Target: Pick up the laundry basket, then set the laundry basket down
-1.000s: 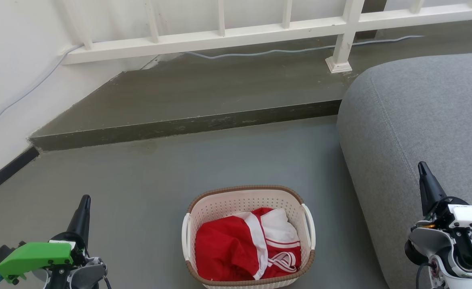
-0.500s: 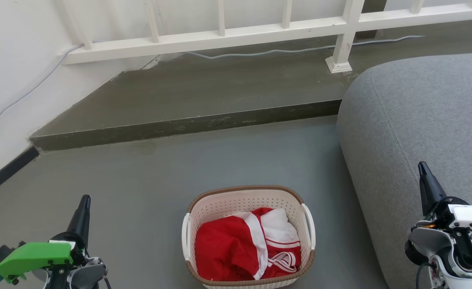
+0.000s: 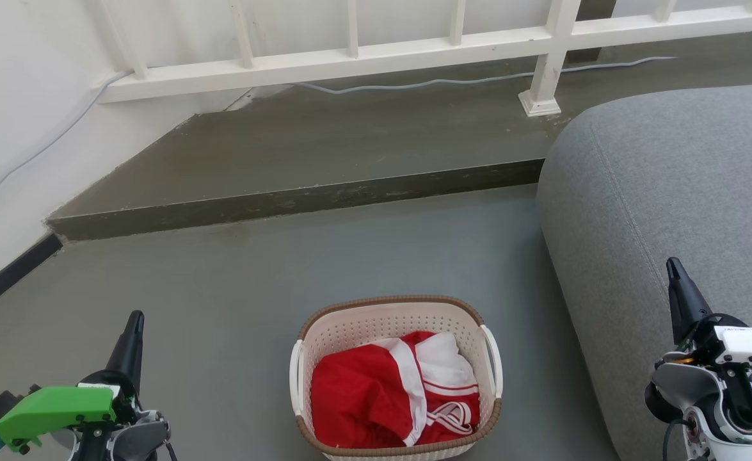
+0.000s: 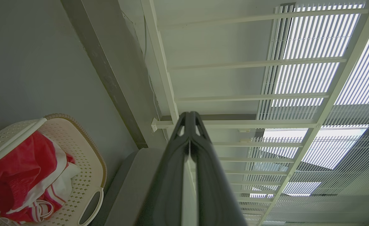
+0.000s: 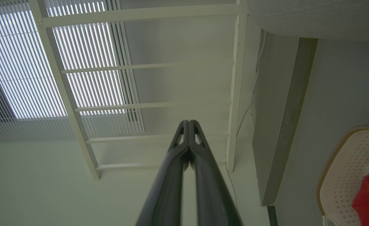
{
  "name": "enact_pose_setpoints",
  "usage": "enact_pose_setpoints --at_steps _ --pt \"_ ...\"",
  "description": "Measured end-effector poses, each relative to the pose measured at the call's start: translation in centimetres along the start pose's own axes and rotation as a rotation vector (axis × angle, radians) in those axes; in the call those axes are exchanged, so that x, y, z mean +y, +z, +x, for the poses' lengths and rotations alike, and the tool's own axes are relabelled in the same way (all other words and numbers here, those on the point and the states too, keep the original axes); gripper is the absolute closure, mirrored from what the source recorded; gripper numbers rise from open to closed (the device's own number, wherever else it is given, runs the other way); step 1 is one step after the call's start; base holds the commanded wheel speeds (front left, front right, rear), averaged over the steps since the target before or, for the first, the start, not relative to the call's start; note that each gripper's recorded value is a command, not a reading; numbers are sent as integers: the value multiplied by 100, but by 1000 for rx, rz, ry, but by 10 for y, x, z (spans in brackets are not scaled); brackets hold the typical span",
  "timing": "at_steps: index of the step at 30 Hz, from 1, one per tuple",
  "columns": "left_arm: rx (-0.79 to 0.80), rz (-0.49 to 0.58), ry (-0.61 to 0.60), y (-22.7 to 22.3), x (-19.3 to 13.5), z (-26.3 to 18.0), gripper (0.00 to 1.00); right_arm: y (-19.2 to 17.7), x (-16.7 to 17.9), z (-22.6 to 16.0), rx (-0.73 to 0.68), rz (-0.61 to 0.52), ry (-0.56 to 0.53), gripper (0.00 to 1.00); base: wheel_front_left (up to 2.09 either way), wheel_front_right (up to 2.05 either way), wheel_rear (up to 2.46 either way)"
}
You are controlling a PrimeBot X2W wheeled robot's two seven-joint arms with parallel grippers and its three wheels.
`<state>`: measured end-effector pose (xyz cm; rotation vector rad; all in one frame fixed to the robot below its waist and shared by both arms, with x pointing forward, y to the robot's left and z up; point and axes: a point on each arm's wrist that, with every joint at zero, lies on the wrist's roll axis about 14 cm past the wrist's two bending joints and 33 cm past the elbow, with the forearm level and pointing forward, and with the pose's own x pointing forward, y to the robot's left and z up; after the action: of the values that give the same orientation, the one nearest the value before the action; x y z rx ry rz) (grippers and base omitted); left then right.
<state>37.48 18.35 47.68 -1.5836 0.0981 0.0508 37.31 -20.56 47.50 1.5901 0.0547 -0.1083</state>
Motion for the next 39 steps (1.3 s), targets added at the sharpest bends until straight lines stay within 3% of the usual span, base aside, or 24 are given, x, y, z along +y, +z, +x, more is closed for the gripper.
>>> enact_pose_setpoints --at_steps 39 --pt "-3 -1 -1 1 0 0 100 0 0 0 4 1 1 100 0 0 0"
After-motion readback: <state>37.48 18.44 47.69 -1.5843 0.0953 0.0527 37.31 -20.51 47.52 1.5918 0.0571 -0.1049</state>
